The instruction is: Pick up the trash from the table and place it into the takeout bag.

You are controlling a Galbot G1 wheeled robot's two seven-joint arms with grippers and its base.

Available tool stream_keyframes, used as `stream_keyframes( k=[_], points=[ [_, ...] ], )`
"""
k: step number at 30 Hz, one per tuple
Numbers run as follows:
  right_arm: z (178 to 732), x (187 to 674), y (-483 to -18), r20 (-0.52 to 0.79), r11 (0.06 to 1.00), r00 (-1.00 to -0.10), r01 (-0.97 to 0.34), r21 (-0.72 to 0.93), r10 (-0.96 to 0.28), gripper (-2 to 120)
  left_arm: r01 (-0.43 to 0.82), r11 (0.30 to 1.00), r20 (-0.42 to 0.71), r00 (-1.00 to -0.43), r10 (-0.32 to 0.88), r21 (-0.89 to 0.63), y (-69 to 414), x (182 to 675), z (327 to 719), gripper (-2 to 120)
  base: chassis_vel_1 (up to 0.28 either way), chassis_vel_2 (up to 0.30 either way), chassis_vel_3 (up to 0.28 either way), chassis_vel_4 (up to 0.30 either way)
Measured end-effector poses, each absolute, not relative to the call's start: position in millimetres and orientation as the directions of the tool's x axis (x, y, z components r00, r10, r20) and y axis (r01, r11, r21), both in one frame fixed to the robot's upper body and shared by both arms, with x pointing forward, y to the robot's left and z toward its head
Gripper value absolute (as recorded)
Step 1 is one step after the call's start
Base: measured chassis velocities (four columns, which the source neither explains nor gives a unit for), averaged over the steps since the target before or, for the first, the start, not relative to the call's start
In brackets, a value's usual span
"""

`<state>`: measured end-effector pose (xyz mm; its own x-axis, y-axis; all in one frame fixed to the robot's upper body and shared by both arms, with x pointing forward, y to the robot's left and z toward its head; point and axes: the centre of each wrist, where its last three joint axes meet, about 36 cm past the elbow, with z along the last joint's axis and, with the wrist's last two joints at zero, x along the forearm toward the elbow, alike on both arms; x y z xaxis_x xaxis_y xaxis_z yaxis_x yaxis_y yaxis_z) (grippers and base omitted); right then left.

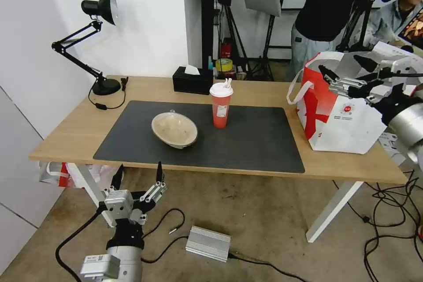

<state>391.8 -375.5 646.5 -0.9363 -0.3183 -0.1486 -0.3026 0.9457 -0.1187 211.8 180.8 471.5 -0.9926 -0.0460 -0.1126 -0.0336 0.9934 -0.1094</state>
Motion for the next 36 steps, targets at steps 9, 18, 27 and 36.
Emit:
stream_keyframes(
  k=[9,18,27,36],
  points=[
    [629.6,378.8,-355.6,-0.188,0.956,-0.938,-0.28,-0.083,-0.291,100,-0.034,0.993,-0.114,-0.992,-0.046,-0.109,181.2,212.3,471.4,100,0.0,0.0,0.0,0.0],
    [603.8,370.6,-336.9,-0.229,0.967,-0.939,-0.252,-0.044,-0.255,100,-0.034,0.993,-0.116,-0.992,-0.047,-0.114,181.0,213.9,470.7,100,0.0,0.0,0.0,0.0],
    [577.9,358.3,-320.6,-0.286,0.979,-0.936,-0.203,-0.036,-0.205,100,-0.031,0.993,-0.114,-0.993,-0.044,-0.112,181.4,214.2,469.5,100,0.0,0.0,0.0,0.0],
    [558.4,345.0,-309.1,-0.314,0.985,-0.934,-0.17,-0.029,-0.171,100,-0.031,0.993,-0.113,-0.993,-0.044,-0.113,181.2,214.7,468.8,100,0.0,0.0,0.0,0.0]
  ],
)
